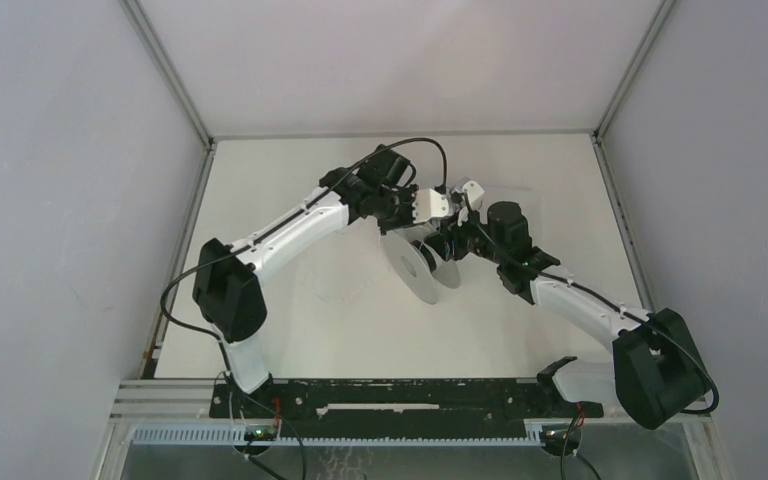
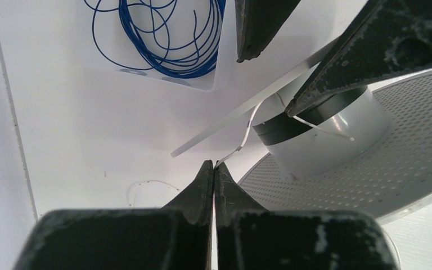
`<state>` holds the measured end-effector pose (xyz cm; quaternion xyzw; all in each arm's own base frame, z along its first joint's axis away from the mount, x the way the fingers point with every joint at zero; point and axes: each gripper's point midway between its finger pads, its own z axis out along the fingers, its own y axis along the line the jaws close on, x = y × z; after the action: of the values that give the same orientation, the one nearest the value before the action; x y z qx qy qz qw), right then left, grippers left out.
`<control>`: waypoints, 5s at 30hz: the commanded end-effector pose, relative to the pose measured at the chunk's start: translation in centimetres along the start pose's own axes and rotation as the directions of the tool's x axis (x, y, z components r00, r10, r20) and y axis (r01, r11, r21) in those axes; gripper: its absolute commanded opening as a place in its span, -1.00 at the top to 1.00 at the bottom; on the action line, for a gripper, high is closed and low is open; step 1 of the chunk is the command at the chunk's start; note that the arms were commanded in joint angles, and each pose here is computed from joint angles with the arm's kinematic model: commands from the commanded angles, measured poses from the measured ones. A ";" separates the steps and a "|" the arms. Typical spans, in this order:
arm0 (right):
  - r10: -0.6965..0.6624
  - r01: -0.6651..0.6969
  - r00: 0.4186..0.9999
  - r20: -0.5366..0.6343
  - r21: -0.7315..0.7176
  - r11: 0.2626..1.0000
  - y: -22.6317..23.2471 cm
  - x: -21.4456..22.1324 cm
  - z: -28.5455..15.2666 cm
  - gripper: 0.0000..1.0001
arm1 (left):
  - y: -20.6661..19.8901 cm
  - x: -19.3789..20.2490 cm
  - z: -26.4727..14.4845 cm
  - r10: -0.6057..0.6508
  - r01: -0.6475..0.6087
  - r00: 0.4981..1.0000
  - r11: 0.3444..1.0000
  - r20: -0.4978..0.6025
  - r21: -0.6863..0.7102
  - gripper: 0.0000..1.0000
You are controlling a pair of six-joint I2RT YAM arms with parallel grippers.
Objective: Wrap the cables
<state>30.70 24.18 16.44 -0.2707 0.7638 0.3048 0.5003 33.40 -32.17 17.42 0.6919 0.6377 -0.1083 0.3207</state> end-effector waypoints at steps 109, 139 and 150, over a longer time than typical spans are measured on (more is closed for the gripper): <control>-0.168 0.166 0.985 0.031 0.038 0.985 -0.9 -7.2 -2.3 1.00 | 4.5 2.1 -9.9 -0.184 0.171 0.952 0.983 0.246 0.071 -0.78; -0.004 -0.009 0.994 0.107 0.122 0.992 -3.6 -17.6 -9.6 1.00 | -4.4 8.6 -4.0 -0.388 0.353 0.884 0.920 0.260 0.173 0.19; 0.138 -0.147 0.980 0.145 0.051 0.988 -3.8 -20.2 -11.0 1.00 | 0.8 10.6 -2.8 -0.550 0.574 0.804 0.818 0.224 -0.050 0.99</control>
<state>33.71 15.62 33.08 -0.1997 0.7850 0.2874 0.5113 30.90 -21.72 11.09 0.4853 0.7709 -0.2735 0.3090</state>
